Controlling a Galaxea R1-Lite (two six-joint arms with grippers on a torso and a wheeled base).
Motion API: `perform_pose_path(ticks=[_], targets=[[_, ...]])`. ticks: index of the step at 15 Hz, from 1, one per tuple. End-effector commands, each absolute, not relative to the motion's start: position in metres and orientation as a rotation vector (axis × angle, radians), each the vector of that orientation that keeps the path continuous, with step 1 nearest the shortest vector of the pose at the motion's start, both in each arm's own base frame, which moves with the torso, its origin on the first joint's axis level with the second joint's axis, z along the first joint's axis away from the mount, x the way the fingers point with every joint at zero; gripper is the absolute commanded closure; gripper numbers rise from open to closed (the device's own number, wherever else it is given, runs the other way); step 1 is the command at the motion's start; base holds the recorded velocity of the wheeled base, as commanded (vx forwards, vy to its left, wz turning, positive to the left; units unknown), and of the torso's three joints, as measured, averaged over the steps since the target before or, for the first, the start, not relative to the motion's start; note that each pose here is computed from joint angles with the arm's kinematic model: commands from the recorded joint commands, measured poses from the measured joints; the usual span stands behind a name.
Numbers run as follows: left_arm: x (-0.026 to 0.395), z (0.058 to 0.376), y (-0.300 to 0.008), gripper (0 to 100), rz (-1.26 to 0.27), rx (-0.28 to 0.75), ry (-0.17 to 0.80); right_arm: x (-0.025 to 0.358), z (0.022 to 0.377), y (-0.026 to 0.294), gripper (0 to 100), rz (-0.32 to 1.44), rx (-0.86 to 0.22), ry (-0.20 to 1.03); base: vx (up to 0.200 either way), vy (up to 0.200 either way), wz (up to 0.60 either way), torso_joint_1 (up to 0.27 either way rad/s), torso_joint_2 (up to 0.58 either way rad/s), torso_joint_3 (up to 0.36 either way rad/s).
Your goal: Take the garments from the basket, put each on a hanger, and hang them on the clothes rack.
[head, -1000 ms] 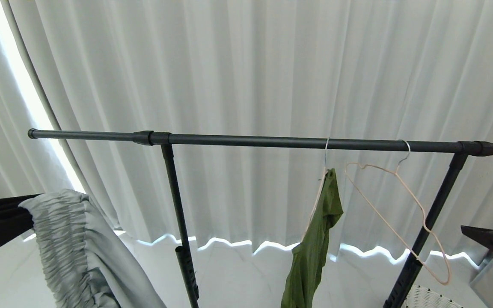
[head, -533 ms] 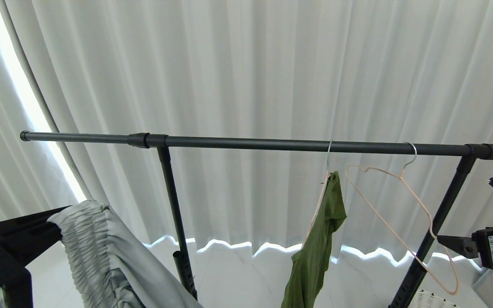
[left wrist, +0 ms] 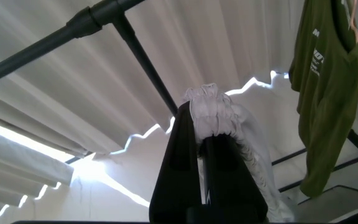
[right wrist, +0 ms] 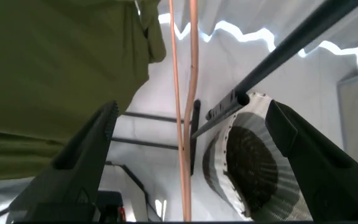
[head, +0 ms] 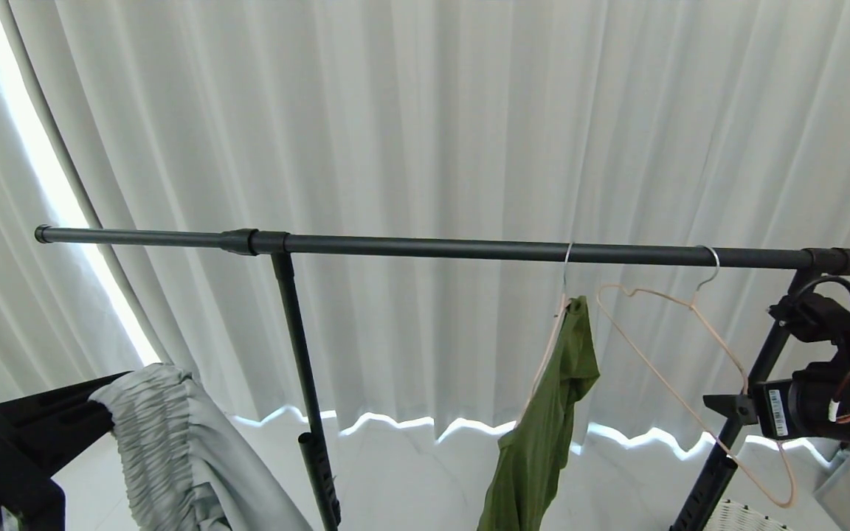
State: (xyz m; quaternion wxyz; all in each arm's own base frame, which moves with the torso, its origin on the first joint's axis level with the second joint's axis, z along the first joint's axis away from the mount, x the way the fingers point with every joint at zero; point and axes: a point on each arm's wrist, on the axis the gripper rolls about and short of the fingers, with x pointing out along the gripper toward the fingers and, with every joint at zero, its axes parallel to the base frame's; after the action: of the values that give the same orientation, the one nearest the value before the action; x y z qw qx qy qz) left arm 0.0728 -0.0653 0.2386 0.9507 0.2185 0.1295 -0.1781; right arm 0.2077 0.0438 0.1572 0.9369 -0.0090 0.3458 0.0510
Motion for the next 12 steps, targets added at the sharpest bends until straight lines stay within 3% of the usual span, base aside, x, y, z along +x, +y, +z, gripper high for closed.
perform_pose_path(ticks=[1, 8, 12], targets=[[0.072, 0.239, -0.065, 100, -0.361, 0.442, 0.26, 0.224, 0.141, 0.047, 0, 0.081, 0.021, 0.756, 0.0, 0.0, 0.0, 0.0, 0.0, 0.0], [0.07, 0.241, -0.063, 100, -0.364, 0.437, 0.249, 0.234, 0.131, 0.049, 0, 0.067, 0.048, 0.769, 0.0, 0.0, 0.0, 0.0, 0.0, 0.0], [0.07, 0.241, -0.063, 100, -0.366, 0.449, 0.247, 0.242, 0.131, 0.051, 0, 0.081, 0.052, 0.717, 0.0, 0.0, 0.0, 0.0, 0.0, 0.0]])
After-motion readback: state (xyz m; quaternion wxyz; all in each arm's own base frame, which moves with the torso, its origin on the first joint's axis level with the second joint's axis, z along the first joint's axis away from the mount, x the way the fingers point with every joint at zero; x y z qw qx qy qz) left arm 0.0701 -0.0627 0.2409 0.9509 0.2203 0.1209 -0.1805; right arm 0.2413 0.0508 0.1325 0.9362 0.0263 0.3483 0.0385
